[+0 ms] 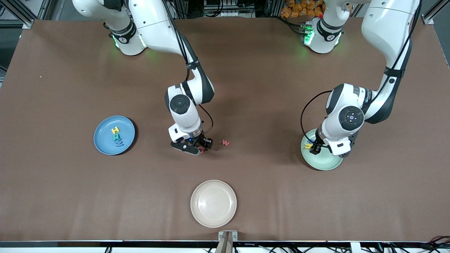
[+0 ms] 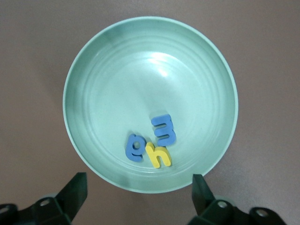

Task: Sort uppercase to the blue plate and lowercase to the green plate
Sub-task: 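Drop the h on the green plate while the right gripper reaches pink Q, then grasp the pink uppercase Q with the right gripper, then drop the Q on the blue plate while the left gripper reaches pink m, then grasp the pink m with the left gripper while the right gripper withdraws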

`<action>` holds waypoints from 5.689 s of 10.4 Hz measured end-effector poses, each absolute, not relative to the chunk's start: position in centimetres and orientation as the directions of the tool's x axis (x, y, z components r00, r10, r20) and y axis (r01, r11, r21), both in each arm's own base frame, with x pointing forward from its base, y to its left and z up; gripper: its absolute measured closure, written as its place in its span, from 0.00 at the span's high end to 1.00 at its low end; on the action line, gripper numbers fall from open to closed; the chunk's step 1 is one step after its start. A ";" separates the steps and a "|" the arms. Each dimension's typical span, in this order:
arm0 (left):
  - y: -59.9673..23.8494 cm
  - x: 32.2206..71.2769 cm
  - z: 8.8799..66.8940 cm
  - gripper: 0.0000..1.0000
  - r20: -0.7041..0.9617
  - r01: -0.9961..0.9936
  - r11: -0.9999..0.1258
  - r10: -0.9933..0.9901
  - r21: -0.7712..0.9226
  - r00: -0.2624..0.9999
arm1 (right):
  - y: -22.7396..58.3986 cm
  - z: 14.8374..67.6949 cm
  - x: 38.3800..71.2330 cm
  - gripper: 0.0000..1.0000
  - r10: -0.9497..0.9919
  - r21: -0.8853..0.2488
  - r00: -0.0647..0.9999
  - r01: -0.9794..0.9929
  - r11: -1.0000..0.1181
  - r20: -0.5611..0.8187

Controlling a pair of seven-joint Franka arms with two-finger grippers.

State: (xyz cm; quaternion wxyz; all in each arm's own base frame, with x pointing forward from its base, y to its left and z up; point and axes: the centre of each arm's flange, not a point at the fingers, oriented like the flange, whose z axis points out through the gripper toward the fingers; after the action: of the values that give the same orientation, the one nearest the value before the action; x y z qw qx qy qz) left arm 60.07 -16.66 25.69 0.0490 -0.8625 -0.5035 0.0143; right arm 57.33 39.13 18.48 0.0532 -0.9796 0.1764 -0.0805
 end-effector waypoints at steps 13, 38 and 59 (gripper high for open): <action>-21.7 60.1 27.0 1.00 0.025 0.833 -0.551 0.833 -0.050 0.553 | 39.4 17.5 57.4 0.38 -0.311 -0.113 0.932 -0.294 -0.949 0.188; -48.5 54.1 21.1 1.00 -0.044 0.873 -0.482 0.873 0.077 0.486 | 7.3 25.5 58.2 0.34 0.247 0.144 0.966 0.256 -0.956 -0.076; -52.1 53.6 16.6 1.00 -0.022 0.861 -0.483 0.870 0.158 0.492 | -3.3 50.1 63.2 0.74 0.129 -0.102 0.989 0.122 -0.987 -0.067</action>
State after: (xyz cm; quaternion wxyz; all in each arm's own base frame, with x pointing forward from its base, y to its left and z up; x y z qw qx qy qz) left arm 53.58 -52.07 16.64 -0.0737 -0.8607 -0.5028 -0.0306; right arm 63.17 -3.31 50.09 0.0488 -0.9961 -0.0630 0.0368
